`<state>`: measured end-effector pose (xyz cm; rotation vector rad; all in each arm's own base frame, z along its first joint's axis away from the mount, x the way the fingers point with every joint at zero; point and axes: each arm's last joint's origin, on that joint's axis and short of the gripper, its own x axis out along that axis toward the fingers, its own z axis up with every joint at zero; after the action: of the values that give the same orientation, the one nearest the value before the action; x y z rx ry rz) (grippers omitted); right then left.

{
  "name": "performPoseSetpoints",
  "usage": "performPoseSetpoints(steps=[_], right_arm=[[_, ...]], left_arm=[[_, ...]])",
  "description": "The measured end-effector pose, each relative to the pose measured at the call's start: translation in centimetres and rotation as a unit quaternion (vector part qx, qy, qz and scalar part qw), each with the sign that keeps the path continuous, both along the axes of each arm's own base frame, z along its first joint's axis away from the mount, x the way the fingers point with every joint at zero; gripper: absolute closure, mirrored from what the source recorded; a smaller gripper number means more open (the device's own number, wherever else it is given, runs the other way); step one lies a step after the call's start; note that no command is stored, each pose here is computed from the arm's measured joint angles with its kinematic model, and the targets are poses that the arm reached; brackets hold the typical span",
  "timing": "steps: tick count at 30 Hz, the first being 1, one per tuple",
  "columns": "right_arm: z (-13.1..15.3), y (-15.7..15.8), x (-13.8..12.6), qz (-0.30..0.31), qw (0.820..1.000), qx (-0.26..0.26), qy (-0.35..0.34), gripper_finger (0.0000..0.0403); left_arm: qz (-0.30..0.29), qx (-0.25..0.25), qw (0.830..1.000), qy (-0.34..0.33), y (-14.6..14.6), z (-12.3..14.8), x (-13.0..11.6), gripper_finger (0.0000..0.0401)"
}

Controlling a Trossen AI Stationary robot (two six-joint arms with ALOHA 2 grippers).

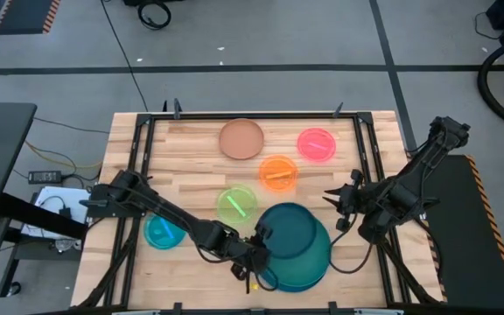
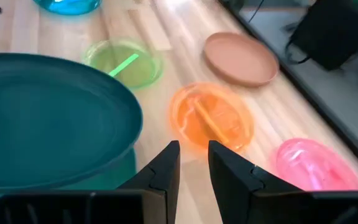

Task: Stack plastic plates
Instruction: Stack the dark blue plate on the top of the green plate

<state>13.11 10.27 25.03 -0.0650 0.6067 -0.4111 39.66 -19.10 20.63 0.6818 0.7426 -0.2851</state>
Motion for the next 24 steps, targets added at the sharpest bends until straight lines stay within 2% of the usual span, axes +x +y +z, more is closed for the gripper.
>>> performPoseSetpoints(steps=[8,14,24], right_arm=[[1.4,-1.4,-1.2,0.007,0.999,0.046,-0.020,0.0309],[1.9,-1.5,-1.3,0.009,0.997,0.068,-0.041,0.0309],[2.2,-1.2,-1.0,0.017,0.995,0.081,-0.055,0.0309]], left_arm=[[-0.079,0.050,0.996,-0.008,-0.1,-0.8,0.7,0.0387],[-0.169,0.055,0.984,-0.009,0.5,-1.1,1.3,0.0387],[-0.195,0.057,0.978,0.038,1.7,-2.3,1.5,0.0382]])
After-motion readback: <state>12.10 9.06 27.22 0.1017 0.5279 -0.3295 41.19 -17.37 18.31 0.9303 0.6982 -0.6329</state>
